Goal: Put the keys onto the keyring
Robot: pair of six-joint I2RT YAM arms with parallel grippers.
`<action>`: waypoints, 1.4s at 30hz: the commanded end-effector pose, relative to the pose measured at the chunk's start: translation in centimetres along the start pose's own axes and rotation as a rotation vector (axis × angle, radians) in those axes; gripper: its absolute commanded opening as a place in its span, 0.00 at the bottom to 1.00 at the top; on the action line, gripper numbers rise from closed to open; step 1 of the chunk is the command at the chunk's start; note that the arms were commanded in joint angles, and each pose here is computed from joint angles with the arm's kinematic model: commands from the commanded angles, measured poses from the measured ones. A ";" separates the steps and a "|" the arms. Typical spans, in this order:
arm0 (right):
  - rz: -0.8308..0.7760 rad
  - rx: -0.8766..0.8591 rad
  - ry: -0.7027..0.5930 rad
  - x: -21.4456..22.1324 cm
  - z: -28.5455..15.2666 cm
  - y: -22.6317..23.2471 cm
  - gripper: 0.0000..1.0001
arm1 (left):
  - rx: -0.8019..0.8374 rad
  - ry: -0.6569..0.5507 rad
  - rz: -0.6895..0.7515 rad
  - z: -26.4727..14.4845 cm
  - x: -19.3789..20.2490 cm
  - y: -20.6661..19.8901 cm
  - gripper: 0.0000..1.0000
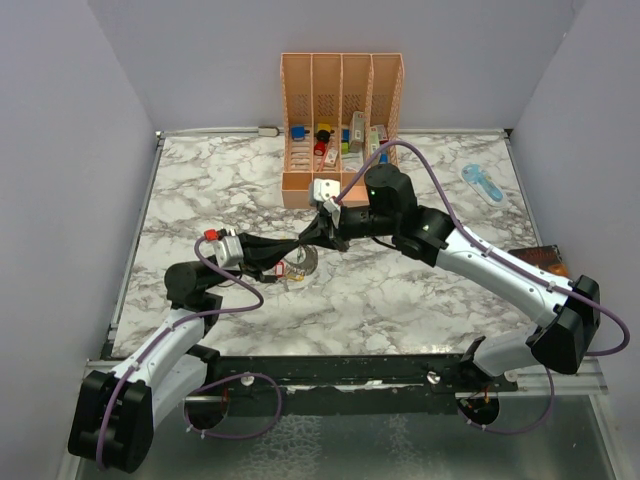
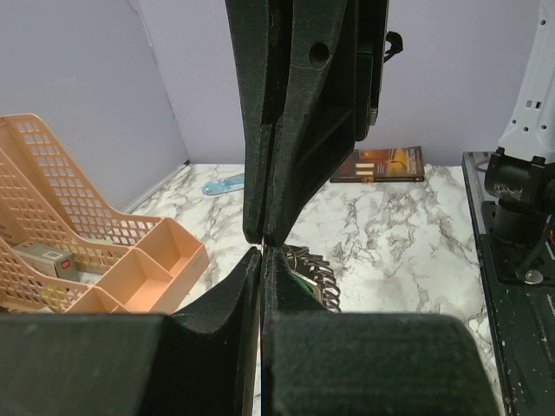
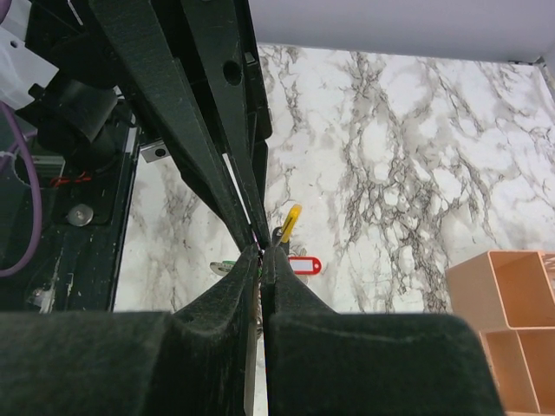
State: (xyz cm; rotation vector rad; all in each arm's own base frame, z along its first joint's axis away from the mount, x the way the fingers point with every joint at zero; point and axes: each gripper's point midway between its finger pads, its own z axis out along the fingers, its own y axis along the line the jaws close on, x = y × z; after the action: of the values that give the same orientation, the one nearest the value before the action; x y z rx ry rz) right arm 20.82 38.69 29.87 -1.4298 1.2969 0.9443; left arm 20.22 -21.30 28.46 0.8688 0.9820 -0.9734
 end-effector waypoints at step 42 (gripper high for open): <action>0.371 0.339 0.246 4.4 -4.6 -1.6 0.01 | 0.017 0.073 0.041 1.5 0.2 2.0 0.23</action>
State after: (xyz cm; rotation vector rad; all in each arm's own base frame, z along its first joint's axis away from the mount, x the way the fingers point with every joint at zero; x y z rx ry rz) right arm 21.16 33.81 27.80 -1.2092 1.7286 0.8292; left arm 22.29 -22.14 27.90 0.9244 1.0499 -0.9465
